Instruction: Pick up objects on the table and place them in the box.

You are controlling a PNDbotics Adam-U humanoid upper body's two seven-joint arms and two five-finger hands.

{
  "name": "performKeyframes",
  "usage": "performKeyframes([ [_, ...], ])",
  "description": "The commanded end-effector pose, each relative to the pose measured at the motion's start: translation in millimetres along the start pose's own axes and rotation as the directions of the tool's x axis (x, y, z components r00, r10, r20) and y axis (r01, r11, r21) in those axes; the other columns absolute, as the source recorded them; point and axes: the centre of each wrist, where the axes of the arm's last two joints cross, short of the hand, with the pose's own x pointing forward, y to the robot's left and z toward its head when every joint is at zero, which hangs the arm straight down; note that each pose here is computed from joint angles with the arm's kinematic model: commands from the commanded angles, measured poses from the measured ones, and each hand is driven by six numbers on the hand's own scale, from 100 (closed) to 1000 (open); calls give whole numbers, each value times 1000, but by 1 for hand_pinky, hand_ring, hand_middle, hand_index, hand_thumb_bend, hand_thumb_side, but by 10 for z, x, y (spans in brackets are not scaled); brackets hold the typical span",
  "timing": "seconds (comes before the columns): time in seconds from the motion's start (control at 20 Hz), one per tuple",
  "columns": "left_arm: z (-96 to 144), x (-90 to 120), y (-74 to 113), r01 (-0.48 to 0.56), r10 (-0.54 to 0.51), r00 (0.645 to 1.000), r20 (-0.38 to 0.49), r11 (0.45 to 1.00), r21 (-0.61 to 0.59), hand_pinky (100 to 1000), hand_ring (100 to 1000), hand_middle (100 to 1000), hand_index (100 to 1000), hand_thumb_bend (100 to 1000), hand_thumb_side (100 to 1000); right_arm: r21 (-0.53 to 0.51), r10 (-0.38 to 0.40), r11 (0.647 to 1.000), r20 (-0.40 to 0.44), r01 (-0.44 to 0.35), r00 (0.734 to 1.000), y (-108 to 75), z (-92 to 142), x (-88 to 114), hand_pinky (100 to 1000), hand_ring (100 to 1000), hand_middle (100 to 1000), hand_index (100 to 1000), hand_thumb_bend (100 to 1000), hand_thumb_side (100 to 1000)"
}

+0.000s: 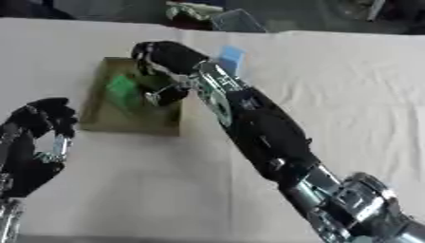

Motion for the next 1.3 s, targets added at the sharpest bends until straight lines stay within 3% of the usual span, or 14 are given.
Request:
performKeyframes([
  [0.05,-40,72,34,3,-3,1000,31,1000,10,549,613,596,775,100,361,-21,-25,999,12,25,1000,-123,-38,19,890,906,924,995,100,218],
  [0.2,-36,69,34,3,-3,1000,29,1000,9,550,613,595,775,100,362,-1,-60,998,16,60,998,-136,-33,17,899,918,934,997,100,289],
  [0.6,-24,60,37,6,-7,1000,24,1000,11,550,612,595,775,100,362,-27,-155,987,23,156,988,-326,-5,-43,895,910,919,989,100,334],
  [0.65,-22,59,37,7,-7,1000,23,1000,11,550,612,595,775,100,359,-38,-169,985,24,170,985,-366,2,-57,893,907,917,988,100,392],
  [0.7,-19,57,38,7,-7,1000,22,1000,11,550,612,595,775,100,363,-48,-182,982,25,183,983,-408,9,-72,892,906,915,988,100,327],
  [1.05,0,44,48,11,-12,1000,13,1000,16,550,612,594,775,100,363,-131,-219,968,-38,212,975,-701,138,-289,875,887,890,980,100,237],
  [1.2,7,40,51,13,-13,1000,10,1000,17,551,611,594,775,100,363,-166,-229,964,-109,209,967,-771,226,-436,871,881,877,978,100,210],
  [1.3,12,37,53,14,-15,1000,8,1000,18,551,611,594,775,100,363,-190,-250,958,-171,217,953,-794,300,-561,876,883,873,976,100,251],
])
